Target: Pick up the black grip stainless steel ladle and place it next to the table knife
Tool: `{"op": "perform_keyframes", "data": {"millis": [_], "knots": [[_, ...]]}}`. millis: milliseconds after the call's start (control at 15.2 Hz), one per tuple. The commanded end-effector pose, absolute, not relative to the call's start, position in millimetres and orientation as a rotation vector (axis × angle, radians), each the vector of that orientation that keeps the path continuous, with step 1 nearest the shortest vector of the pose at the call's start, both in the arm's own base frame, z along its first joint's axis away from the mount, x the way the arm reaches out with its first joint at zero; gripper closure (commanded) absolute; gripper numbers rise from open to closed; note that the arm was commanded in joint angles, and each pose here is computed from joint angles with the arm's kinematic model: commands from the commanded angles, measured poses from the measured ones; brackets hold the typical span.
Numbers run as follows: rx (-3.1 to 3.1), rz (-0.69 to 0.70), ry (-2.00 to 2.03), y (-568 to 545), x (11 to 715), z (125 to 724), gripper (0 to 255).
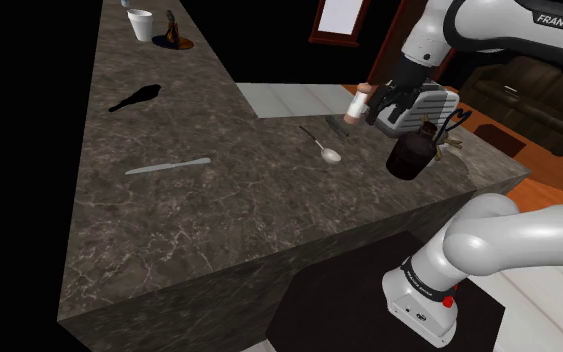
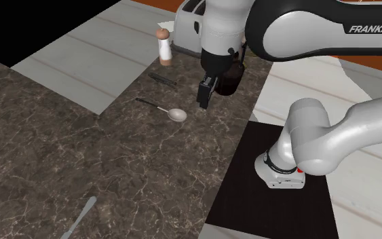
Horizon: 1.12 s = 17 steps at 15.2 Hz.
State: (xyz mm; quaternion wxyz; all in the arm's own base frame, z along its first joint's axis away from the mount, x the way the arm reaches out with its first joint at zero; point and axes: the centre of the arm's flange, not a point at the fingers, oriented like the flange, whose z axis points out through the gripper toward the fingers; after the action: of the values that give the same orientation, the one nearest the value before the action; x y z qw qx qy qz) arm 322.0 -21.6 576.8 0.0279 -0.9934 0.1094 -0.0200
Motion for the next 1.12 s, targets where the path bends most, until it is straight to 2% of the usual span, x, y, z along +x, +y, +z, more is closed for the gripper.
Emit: {"op": "perform_keyframes", "data": {"millis": [0, 1056], "knots": [[-3.067, -0.062, 0.338, -22, 322, 577, 0], [-3.023, -0.009, 0.412, -93, 476, 443, 0]]}}
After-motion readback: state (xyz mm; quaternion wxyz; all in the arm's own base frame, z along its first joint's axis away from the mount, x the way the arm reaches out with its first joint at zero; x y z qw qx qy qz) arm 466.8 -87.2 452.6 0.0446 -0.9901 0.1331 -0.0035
